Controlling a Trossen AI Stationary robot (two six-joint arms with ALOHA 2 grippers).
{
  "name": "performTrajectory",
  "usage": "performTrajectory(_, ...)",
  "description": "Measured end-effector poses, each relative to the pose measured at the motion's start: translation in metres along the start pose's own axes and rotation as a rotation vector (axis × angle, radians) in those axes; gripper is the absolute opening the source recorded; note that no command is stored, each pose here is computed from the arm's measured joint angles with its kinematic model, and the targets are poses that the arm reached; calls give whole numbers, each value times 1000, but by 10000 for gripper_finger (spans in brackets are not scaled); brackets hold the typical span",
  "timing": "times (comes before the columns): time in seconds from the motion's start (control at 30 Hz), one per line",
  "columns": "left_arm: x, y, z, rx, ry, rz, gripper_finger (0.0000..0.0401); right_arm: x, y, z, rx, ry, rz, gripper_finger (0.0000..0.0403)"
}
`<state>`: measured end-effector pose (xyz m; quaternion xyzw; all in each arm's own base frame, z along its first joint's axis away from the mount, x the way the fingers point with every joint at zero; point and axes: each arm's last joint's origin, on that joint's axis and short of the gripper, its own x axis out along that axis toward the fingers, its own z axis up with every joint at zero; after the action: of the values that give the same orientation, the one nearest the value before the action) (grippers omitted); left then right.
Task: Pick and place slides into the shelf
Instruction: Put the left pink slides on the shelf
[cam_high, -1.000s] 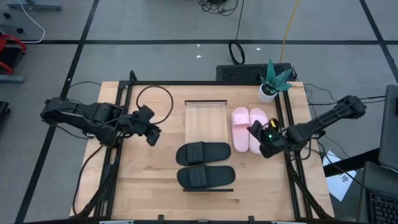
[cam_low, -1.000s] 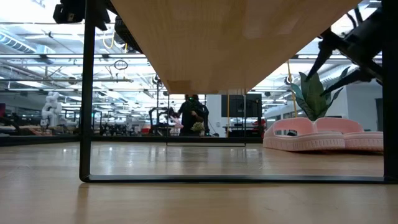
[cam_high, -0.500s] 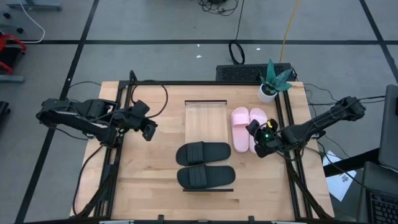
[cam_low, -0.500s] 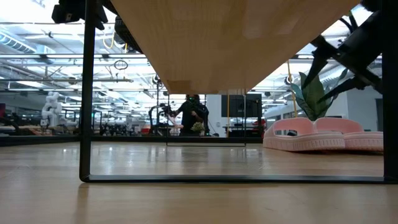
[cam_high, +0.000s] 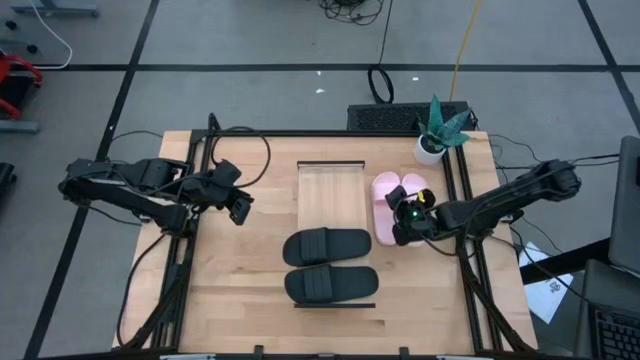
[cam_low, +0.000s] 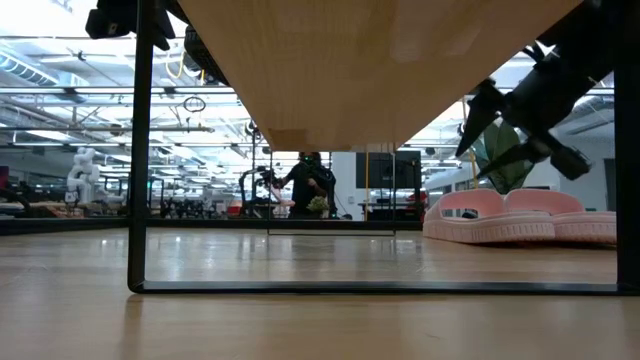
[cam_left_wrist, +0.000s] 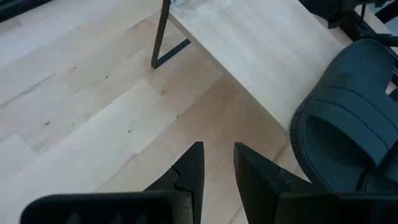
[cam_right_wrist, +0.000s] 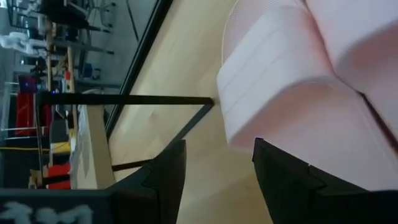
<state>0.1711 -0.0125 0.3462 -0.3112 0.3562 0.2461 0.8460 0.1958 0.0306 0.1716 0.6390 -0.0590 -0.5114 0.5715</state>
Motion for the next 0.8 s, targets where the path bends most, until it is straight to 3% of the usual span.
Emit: performTrajectory(0.8, 0, 0, 0, 51, -1, 0, 83, 23, -4, -5, 36, -53, -51, 178)
